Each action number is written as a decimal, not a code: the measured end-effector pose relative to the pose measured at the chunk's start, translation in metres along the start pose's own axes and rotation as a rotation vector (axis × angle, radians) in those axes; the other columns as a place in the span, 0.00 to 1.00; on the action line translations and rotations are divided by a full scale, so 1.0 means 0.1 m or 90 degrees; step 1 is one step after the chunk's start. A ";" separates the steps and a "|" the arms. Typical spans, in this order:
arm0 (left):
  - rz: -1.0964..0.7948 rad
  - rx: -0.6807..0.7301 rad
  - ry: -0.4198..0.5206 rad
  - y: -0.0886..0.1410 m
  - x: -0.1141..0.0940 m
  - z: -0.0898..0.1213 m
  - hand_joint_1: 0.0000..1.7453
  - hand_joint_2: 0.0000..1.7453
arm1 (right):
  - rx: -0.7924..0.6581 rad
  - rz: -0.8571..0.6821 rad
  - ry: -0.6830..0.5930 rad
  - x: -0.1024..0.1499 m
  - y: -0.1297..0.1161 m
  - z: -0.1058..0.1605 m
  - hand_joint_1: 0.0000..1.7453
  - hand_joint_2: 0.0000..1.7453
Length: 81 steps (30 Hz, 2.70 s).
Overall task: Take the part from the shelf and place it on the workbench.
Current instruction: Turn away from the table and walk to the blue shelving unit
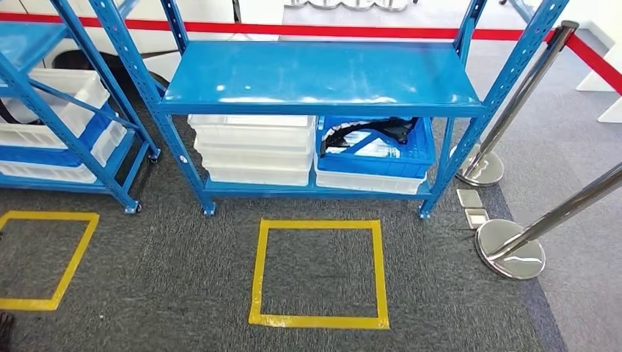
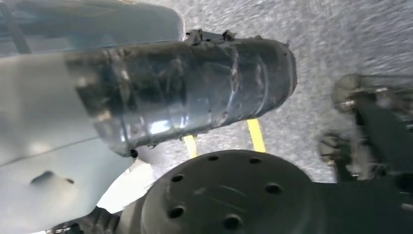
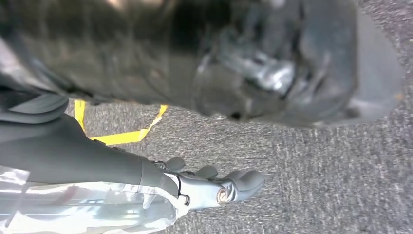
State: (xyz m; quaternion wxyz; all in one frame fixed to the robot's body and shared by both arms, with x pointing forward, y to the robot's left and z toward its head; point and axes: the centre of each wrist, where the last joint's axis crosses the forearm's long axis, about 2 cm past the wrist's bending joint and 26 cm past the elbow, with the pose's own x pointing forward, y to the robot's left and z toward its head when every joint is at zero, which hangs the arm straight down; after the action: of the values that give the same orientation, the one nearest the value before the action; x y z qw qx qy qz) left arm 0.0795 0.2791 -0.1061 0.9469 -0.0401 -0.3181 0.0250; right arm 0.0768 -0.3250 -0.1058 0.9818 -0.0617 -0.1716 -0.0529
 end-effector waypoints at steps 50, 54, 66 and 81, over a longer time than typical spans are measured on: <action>0.015 -0.013 0.002 -0.16 0.01 -0.01 0.00 0.00 | -0.002 0.010 0.002 0.00 -0.03 0.00 0.00 0.00; 0.011 -0.007 0.001 -0.11 0.02 -0.02 0.00 0.00 | 0.000 0.009 0.000 0.02 -0.02 0.00 0.00 0.00; 0.012 -0.008 0.007 -0.09 -0.02 0.00 0.00 0.00 | 0.004 0.010 0.001 0.01 0.02 0.00 0.00 0.00; 0.018 -0.019 0.003 -0.20 0.02 -0.02 0.00 0.00 | 0.004 0.010 0.006 -0.02 0.02 0.00 0.00 0.00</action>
State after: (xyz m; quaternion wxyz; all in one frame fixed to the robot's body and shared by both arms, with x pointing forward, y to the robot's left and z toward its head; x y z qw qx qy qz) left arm 0.0823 0.2588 -0.1047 0.9465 -0.0586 -0.3157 0.0339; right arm 0.0748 -0.3232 -0.1062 0.9831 -0.0599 -0.1670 -0.0451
